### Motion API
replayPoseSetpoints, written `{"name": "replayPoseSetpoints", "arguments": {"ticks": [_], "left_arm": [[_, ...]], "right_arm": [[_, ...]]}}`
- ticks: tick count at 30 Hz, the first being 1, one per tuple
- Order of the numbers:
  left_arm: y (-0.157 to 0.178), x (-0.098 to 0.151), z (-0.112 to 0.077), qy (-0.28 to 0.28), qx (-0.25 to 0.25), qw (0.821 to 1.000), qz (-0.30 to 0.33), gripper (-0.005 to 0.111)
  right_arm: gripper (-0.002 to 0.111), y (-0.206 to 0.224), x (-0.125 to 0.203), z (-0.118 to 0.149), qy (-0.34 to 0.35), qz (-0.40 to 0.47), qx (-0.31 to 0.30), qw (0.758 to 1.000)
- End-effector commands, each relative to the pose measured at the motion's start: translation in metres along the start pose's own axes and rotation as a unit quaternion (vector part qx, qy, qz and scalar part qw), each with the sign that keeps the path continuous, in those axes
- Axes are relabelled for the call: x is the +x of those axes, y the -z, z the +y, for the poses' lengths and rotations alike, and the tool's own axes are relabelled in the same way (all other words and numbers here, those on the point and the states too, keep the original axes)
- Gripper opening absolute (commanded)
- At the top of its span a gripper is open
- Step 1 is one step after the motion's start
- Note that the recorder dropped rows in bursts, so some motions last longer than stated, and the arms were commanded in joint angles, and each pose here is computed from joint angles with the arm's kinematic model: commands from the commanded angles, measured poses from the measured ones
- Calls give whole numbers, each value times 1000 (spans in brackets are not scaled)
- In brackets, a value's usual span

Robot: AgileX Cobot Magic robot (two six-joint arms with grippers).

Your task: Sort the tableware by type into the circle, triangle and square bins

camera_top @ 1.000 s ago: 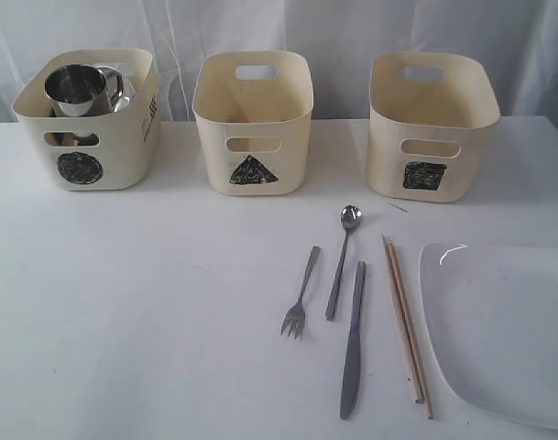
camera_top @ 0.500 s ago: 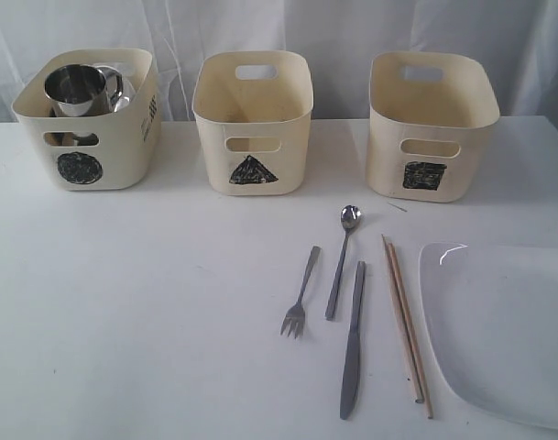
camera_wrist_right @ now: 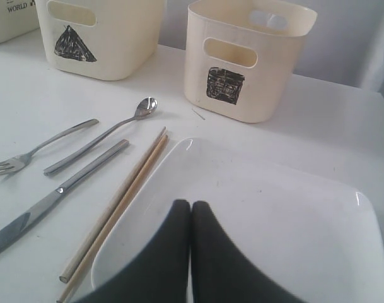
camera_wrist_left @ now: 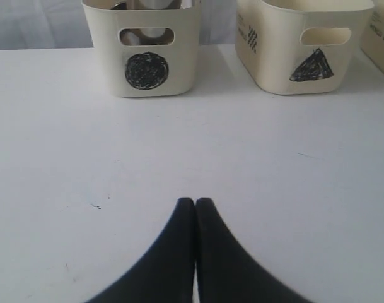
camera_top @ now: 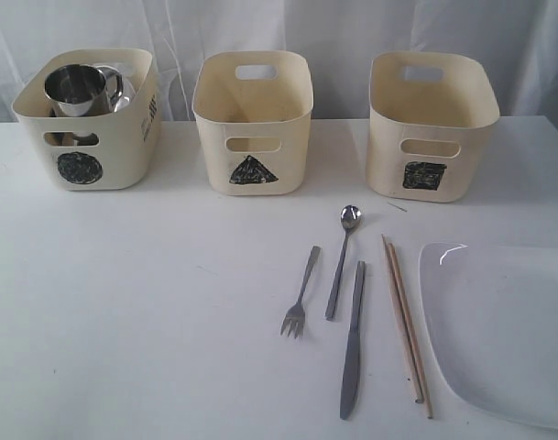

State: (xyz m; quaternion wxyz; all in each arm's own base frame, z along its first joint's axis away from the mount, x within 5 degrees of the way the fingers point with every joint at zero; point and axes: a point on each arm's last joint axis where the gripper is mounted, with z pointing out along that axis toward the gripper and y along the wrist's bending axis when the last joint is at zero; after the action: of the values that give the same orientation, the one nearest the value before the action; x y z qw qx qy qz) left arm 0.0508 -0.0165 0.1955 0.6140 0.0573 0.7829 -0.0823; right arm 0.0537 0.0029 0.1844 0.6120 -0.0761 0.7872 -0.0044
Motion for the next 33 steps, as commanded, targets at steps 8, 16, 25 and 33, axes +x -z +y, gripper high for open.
{"name": "replayPoseSetpoints", "arguments": {"ticks": [8, 16, 25, 33], "left_arm": [[-6, 11, 9, 28, -43, 998, -35, 0], [-6, 11, 10, 27, -47, 998, -34, 0], [-6, 11, 10, 26, -47, 998, -34, 0], [-6, 11, 10, 25, -47, 998, -34, 0]], "right_arm": [[0, 0, 2, 0, -2, 0, 2, 1000], [0, 0, 2, 0, -2, 0, 2, 1000], [0, 0, 2, 0, -2, 0, 2, 1000], [0, 0, 2, 0, -2, 0, 2, 1000]]}}
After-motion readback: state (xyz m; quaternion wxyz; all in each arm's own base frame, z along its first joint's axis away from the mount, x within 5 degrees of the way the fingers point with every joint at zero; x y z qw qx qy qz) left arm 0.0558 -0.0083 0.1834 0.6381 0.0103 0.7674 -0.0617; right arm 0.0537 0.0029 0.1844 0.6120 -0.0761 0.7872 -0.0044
